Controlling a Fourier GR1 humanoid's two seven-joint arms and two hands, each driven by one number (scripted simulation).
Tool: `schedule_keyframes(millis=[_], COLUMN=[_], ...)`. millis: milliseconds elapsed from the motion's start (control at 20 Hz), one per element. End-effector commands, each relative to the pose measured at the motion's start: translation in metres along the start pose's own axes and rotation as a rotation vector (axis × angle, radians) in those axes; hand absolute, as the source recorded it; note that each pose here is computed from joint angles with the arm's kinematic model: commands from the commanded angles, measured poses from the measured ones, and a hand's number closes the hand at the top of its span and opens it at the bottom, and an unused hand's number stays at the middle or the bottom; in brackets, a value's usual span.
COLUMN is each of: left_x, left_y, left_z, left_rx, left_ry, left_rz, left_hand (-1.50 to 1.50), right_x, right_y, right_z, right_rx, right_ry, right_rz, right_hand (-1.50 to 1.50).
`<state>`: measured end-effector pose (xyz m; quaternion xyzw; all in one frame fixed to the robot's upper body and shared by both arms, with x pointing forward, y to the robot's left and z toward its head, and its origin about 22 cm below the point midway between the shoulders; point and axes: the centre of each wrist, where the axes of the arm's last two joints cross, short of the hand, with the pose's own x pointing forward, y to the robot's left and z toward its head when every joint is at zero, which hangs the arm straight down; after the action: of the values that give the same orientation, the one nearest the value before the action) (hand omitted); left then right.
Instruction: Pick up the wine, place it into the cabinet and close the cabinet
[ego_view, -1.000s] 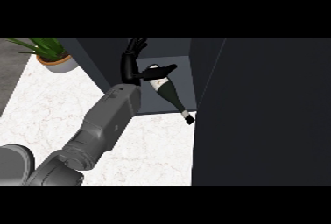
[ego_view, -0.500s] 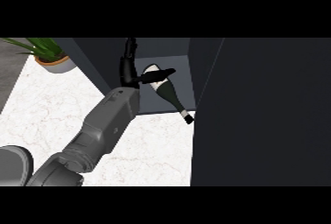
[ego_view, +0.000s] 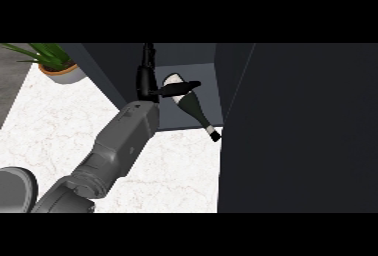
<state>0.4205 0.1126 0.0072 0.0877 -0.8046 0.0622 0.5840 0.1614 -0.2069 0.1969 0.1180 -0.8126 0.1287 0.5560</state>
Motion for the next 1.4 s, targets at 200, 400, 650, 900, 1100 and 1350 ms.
schedule_keyframes(millis=[200,400,650,900,1100,1350], left_x=[-0.018,-0.014,-0.012,-0.021,-0.015,-0.024], left_y=[0.012,0.009,0.008,0.015,0.010,0.014], left_z=[0.015,0.012,0.010,0.019,0.014,0.027], left_rx=[-0.038,-0.088,-0.065,-0.049,-0.049,-0.056], left_ry=[0.031,0.029,0.028,0.019,0.032,0.050], left_rz=[0.040,0.049,0.104,0.162,0.199,0.200], left_hand=[-1.50,-1.50,-1.50,-1.50,-1.50,-1.50], right_x=[0.001,0.008,0.007,0.013,0.002,0.013], right_y=[-0.005,0.008,0.010,0.016,0.008,0.011], right_z=[0.005,0.004,0.002,0.014,-0.007,0.000], right_rx=[0.007,0.014,0.033,0.009,0.018,0.014], right_ry=[-0.002,-0.018,-0.027,-0.006,-0.005,-0.004], right_rz=[-0.016,-0.025,-0.029,-0.030,-0.022,-0.029], right_hand=[-1.50,-1.50,-1.50,-1.50,-1.50,-1.50])
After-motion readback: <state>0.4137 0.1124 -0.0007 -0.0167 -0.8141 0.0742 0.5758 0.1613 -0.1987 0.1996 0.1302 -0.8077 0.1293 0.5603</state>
